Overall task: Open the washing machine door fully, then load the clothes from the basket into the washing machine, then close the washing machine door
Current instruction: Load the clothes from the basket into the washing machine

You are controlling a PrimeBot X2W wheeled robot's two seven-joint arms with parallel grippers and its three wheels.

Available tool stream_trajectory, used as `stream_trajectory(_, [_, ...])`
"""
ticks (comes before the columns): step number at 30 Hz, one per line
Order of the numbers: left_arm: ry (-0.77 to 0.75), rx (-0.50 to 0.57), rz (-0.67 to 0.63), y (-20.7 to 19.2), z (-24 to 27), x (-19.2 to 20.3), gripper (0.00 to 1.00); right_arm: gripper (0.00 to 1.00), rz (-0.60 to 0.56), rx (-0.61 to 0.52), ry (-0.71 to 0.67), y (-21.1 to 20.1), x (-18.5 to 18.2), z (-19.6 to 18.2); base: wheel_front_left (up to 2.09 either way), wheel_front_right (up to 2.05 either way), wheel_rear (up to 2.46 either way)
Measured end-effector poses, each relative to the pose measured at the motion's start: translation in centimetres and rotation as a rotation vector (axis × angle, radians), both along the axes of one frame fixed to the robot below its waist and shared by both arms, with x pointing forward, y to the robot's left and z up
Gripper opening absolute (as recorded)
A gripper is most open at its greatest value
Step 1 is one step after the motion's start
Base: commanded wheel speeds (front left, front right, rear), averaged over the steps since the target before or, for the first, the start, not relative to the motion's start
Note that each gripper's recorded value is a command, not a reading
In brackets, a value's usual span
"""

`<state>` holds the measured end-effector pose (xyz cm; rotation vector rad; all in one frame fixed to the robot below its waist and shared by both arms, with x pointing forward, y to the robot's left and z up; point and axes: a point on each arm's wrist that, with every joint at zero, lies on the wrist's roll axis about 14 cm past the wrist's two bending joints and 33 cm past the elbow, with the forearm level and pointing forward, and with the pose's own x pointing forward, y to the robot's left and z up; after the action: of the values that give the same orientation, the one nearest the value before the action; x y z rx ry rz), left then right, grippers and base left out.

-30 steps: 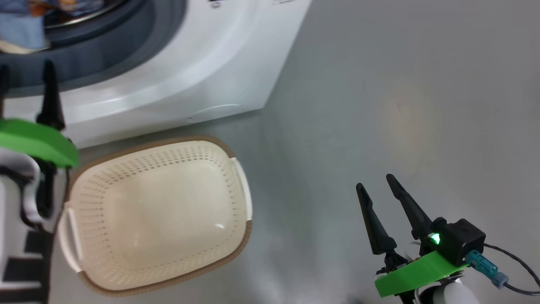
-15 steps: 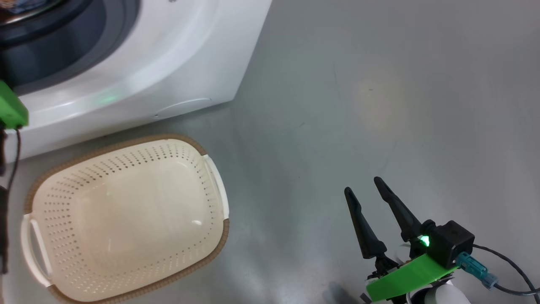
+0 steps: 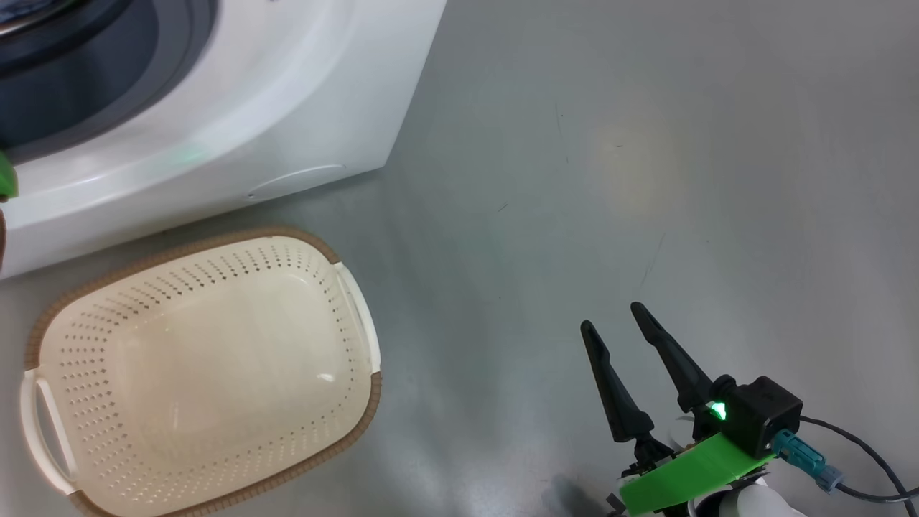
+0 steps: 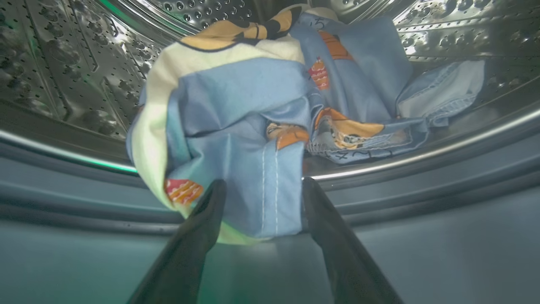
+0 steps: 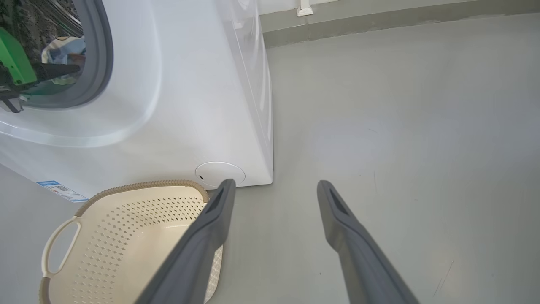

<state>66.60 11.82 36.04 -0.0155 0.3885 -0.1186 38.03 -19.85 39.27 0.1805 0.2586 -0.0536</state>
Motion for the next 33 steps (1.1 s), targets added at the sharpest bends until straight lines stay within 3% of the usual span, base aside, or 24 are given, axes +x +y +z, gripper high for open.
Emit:
stream_trajectory(2, [0.006,0.006,0.003,0.0,-0.2,0.0,0.00,1.00,0.000,0.000,-0.001,0.0,0.0,0.0,0.00,0.00,0.00])
stream_trajectory(11, [-0.009,0.021,-0.012,-0.7,0.1,0.7,0.00,1.00,0.003,0.002,0.004,0.1,-0.1,-0.1,0.00,0.00,0.00])
stream_trajectory(25, [-0.230,-0.017,-0.017,-3.2,5.9,6.2,0.00,1.00,0.019,0.006,0.050,0.9,-0.9,-1.2,0.00,0.00,0.00])
stream_trajectory(33, [-0.297,-0.037,-0.008,-3.7,6.2,9.0,0.00,1.00,0.002,0.008,0.104,0.9,-2.1,-2.3,0.00,0.00,0.00])
